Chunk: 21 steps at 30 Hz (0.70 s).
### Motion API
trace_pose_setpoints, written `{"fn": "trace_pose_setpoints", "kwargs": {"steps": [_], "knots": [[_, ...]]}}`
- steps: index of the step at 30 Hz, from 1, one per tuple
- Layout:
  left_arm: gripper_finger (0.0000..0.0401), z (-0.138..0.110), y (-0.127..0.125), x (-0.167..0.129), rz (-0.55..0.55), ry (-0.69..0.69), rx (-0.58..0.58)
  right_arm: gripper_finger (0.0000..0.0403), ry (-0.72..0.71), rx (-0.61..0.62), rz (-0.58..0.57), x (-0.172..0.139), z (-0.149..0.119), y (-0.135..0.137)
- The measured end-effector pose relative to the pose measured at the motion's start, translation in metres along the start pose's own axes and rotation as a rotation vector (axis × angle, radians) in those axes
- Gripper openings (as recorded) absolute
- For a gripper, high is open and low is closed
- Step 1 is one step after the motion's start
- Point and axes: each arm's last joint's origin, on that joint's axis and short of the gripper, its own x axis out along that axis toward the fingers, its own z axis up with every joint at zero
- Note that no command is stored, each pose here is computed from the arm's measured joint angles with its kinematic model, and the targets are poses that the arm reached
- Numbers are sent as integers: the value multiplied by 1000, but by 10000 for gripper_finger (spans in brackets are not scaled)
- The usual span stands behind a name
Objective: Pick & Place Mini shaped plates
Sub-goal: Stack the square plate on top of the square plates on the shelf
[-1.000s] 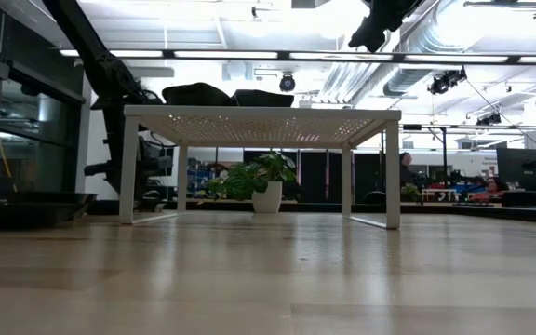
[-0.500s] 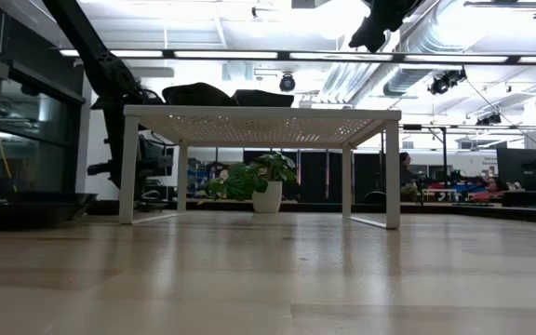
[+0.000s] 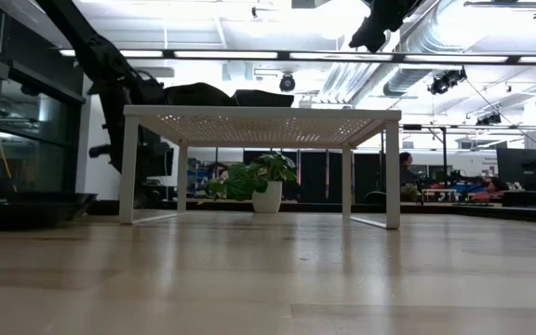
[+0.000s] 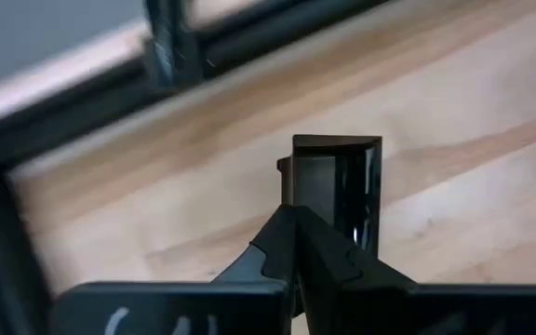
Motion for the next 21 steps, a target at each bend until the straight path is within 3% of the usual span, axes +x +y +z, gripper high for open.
{"fn": "trace_pose_setpoints", "kwargs": {"steps": [8,21], "knots": [[0,3,5,-35,44,-129,27,92,0,0,0,0,0,0],[0,4,8,-88,18,-367,90,92,8,24,-14,0,0,0]]}}
